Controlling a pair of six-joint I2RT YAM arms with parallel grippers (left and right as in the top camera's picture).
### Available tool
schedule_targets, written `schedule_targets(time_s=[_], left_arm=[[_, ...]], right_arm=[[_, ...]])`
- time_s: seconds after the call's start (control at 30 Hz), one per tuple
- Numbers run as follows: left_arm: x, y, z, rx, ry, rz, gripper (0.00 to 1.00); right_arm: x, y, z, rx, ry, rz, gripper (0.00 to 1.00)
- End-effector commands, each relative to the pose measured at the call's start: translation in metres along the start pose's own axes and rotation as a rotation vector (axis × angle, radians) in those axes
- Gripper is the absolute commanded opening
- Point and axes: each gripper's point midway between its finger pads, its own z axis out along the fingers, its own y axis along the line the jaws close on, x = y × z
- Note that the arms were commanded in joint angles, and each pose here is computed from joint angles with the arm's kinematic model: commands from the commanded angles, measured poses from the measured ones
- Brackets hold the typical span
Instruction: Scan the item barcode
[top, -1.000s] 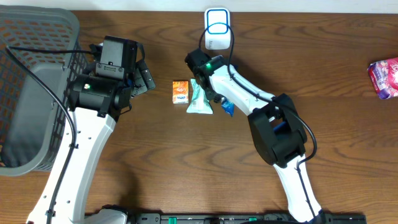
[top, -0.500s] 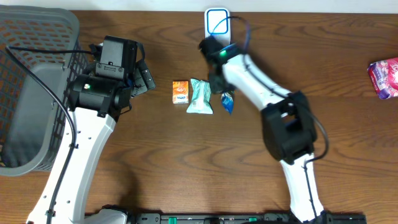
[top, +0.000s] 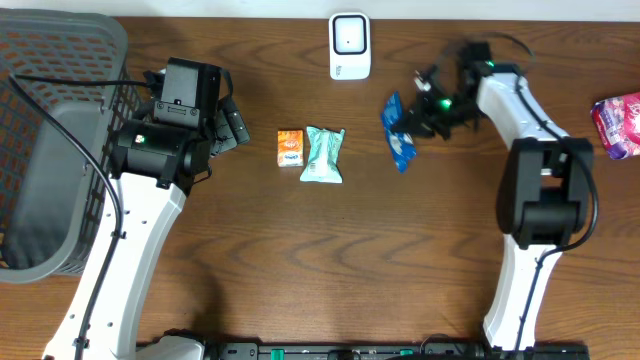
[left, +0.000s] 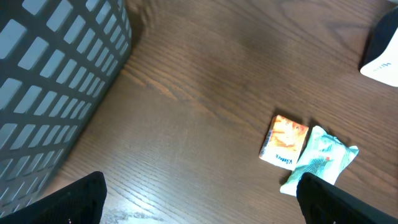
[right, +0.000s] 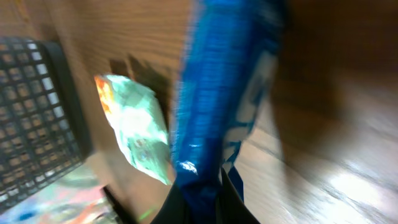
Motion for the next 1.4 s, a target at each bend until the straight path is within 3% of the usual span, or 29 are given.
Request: schedule_targets(time_s=[0.0, 0.17, 0.4, 0.63, 0.87, 1.07, 1.37], left_arm=[[0.000, 0.001, 0.001, -0.006, 0.002, -0.002, 0.98], [0.000, 0.001, 0.001, -0.006, 0.002, -0.002, 0.98], [0.000, 0.001, 0.001, -0.006, 0.002, -0.002, 0.98], [0.000, 0.001, 0.001, -0.006, 0.002, -0.002, 0.98], [0.000, 0.001, 0.001, -0.006, 0.002, -0.002, 0.98], [0.000, 0.001, 0.001, -0.006, 0.002, -0.002, 0.98], [0.000, 0.001, 0.001, -0.006, 0.002, -0.002, 0.98]], right_arm=[[0.007, -0.019, -0.013, -0.075, -0.002, 0.065, 0.07], [0.005, -0.065, -0.057, 0.057, -0.055, 0.181, 0.27], [0.004, -0.051, -0.094, 0.138, -0.118, 0.104, 0.38], [0.011, -0.026, -0.068, 0.229, -0.065, -0.066, 0.37], [0.011, -0.038, -0.039, 0.699, -0.062, -0.157, 0.39], [-0.001, -0.042, -0.066, 1.195, -0.240, -0.186, 0.54], [-0.002, -0.046, -0.041, 1.226, -0.289, -0.249, 0.54]])
